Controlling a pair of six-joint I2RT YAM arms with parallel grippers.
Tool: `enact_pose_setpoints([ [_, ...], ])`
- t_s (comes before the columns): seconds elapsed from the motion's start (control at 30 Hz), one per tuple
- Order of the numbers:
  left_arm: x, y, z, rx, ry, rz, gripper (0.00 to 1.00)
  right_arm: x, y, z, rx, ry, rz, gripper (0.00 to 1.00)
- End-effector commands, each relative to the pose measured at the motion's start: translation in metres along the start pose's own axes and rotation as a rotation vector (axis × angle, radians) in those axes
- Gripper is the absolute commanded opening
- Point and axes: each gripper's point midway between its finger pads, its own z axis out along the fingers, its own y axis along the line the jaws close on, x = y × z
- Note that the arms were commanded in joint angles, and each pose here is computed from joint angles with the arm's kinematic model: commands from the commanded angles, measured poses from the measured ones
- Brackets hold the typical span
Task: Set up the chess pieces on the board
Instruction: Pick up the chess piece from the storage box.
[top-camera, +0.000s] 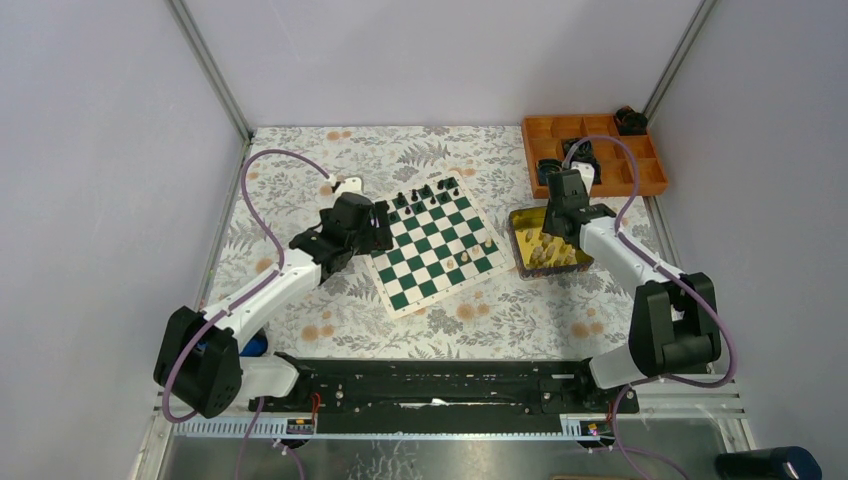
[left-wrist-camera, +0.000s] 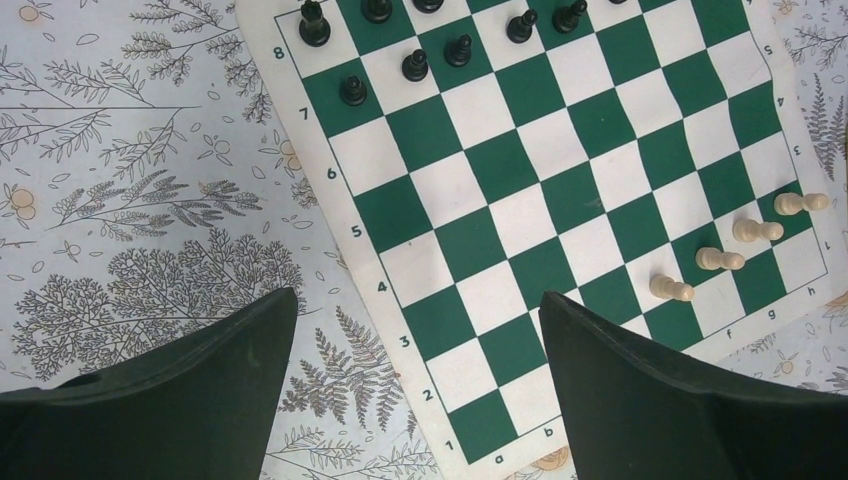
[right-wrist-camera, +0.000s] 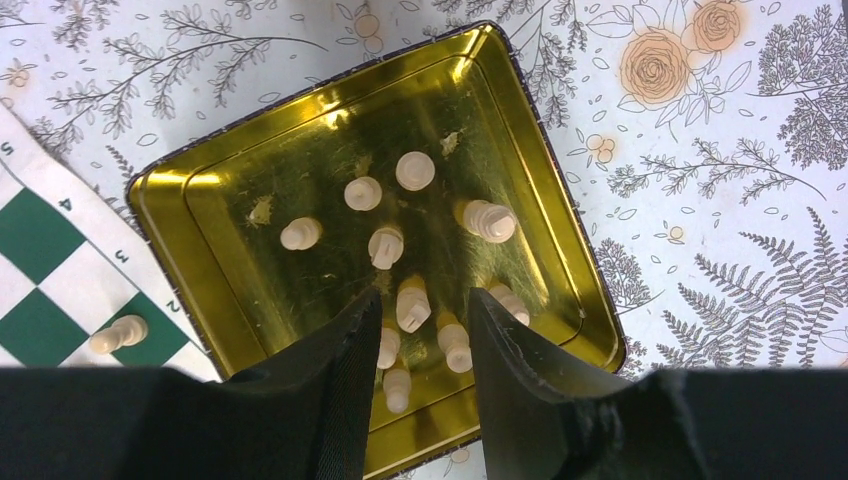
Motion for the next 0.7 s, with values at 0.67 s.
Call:
enact_pose_setpoints([
  [0.67,-0.003,-0.005,0.004,0.028,-0.04,0.036,0.99,-0.011,-0.033,0.036,0.098,0.014,0.098,0.45],
])
